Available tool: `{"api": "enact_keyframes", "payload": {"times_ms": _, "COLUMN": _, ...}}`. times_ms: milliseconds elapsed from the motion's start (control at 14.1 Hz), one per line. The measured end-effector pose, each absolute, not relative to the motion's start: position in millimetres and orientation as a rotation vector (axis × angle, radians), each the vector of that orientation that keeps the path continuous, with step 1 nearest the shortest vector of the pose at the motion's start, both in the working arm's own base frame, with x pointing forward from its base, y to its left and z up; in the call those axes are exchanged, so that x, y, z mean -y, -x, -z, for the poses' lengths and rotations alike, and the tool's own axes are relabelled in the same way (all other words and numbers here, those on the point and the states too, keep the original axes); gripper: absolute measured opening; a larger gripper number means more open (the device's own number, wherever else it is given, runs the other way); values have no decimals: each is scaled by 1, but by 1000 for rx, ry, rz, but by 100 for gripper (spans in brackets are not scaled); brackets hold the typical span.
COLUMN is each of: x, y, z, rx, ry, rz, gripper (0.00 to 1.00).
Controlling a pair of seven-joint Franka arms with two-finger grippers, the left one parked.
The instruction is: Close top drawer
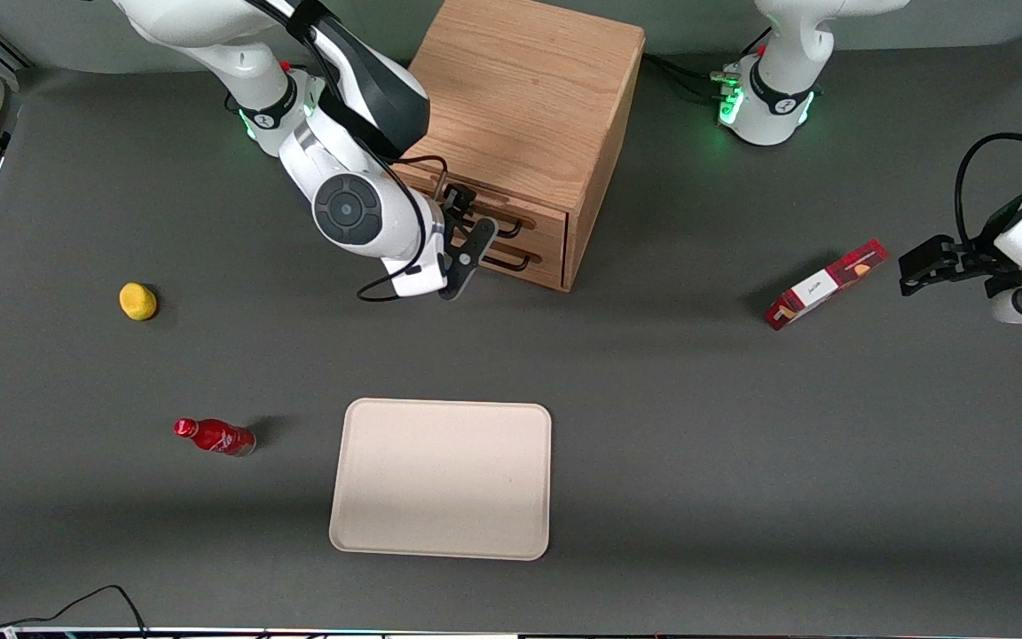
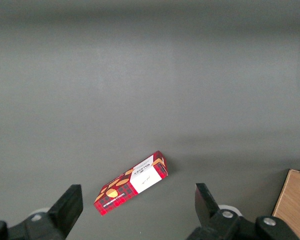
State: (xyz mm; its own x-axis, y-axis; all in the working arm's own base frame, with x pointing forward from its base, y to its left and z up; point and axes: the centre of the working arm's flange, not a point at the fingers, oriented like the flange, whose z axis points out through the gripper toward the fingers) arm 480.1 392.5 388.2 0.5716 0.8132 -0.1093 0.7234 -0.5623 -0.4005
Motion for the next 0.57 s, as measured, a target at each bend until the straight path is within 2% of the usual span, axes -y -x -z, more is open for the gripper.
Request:
{"api": "enact_keyframes", "payload": {"times_ms": 213, "x": -394, "y": -481, "z": -412, "rx": 1267, "ry": 2495, "rz": -363, "gripper": 100}}
{"api": "enact_keyframes", "payload": {"times_ms": 568, "x": -384, "y": -491, "z": -493, "rx": 1262, "ry": 2507, "rz": -297, "gripper": 100}}
